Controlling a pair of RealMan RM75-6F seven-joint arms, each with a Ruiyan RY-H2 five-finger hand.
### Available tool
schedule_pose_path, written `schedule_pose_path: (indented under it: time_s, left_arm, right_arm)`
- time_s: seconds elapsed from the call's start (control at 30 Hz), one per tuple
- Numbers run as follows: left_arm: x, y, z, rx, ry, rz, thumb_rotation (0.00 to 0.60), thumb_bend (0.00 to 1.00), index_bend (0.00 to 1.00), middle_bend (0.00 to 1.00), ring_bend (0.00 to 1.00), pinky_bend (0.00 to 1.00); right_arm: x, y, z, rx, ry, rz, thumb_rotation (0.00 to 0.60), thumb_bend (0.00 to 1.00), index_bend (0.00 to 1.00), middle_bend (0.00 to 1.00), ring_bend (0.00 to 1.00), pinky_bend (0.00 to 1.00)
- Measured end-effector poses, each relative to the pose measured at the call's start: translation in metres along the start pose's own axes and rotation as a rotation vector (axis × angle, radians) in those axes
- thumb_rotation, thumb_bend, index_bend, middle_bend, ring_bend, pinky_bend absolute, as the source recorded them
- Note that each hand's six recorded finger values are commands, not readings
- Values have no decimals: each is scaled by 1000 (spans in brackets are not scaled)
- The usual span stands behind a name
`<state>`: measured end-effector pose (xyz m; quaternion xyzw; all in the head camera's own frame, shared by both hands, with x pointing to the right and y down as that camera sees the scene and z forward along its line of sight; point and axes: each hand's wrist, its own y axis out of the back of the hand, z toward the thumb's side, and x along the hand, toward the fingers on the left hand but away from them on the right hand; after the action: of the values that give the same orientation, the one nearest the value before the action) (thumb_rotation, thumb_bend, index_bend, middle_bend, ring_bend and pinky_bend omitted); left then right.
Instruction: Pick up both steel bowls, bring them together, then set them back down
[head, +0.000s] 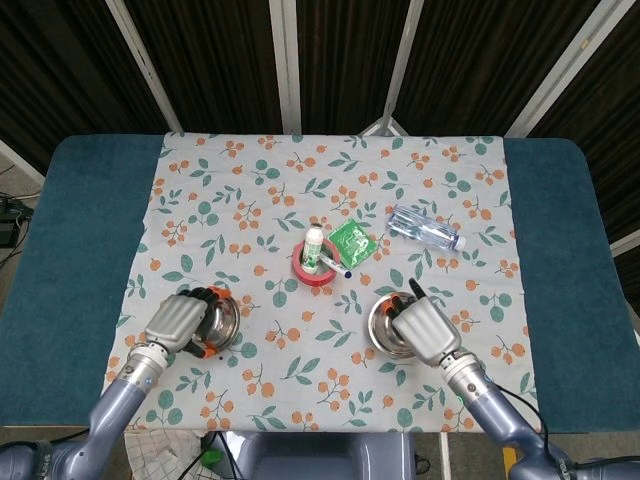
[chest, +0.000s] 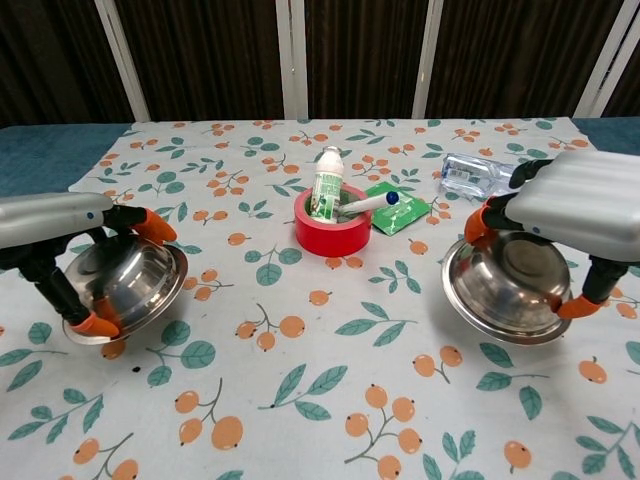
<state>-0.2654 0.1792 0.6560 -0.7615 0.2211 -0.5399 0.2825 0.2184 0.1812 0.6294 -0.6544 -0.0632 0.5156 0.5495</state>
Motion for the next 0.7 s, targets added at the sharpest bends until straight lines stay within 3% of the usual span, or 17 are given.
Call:
schedule_pose_path:
  time_s: [0.23, 0.47, 0.7]
  left_arm:
    - [2, -2, 4, 23, -1, -7, 600, 0, 181, 142, 185, 369]
    - [1, -8, 4, 58, 19, -47, 600, 0, 139, 12, 59, 274]
    - [1, -10, 7, 70, 16, -72, 600, 0, 85, 0, 0, 221]
  right_arm:
    - [0, -9, -5, -34, -20, 45, 600, 177, 573, 373, 438, 124]
    - [2, -16, -5, -112, -43, 96, 600, 174, 344, 239, 280, 60]
    - [4, -21, -1, -155, -59, 159, 600, 153, 223, 114, 189, 12]
